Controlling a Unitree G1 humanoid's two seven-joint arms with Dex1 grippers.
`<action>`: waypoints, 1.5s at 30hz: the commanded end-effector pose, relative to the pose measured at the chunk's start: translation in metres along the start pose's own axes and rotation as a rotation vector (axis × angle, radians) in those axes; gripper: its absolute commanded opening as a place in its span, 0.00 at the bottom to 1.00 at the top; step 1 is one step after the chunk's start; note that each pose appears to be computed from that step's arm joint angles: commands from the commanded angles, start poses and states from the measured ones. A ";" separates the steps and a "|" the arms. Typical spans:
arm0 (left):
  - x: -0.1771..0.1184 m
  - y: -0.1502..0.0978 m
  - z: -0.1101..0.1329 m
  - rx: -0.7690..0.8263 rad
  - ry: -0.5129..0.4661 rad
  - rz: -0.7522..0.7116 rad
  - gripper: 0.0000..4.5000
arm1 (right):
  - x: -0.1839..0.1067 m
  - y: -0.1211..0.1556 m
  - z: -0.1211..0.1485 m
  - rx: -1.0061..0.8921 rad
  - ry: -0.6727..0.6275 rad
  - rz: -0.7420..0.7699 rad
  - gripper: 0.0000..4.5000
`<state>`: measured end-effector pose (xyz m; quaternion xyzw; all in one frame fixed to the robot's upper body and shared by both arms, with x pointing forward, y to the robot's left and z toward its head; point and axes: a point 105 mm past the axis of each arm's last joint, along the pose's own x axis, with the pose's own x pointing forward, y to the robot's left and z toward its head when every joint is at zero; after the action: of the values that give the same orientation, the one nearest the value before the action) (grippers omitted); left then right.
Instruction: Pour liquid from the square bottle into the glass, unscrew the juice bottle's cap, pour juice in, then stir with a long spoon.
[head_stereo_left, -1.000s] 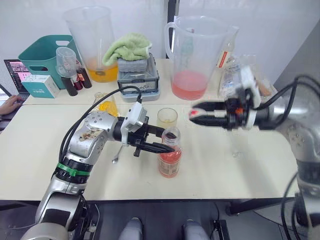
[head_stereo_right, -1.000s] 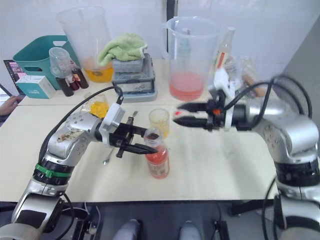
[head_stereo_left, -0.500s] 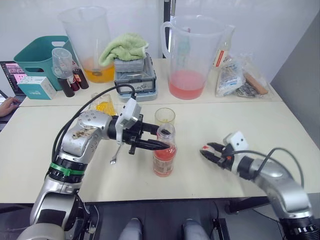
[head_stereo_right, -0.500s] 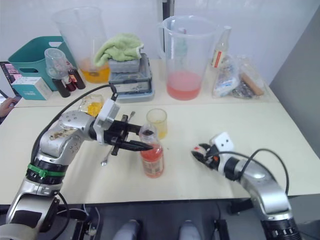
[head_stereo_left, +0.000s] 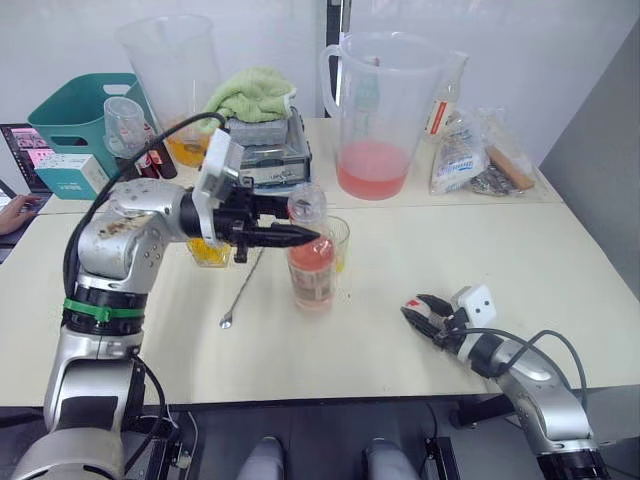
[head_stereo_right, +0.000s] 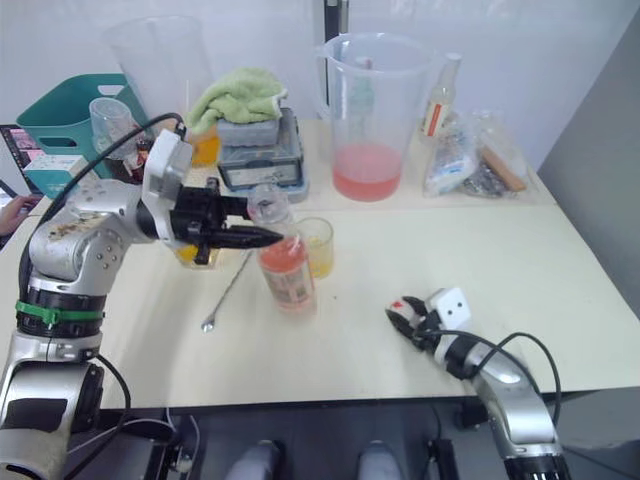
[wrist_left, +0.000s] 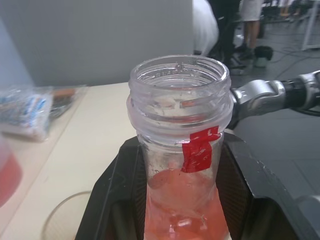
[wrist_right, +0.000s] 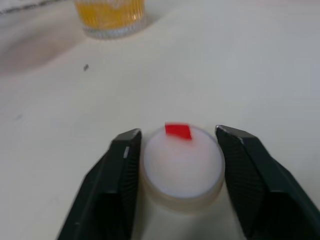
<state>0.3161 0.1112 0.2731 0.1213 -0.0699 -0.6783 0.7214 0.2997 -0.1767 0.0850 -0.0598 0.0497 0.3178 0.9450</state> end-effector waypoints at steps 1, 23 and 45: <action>-0.011 0.011 0.021 0.093 -0.014 0.049 0.35 | -0.003 0.000 0.021 -0.005 -0.059 0.006 0.89; -0.002 0.087 0.008 0.495 0.123 0.333 0.35 | -0.001 0.086 0.161 -0.047 -0.159 0.221 1.00; 0.042 0.089 -0.059 0.917 0.356 0.409 0.35 | 0.005 0.086 0.163 -0.033 -0.151 0.145 1.00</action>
<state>0.4198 0.0773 0.2227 0.4971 -0.2233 -0.4256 0.7224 0.2655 -0.0851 0.2250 -0.0404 0.0109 0.3866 0.9213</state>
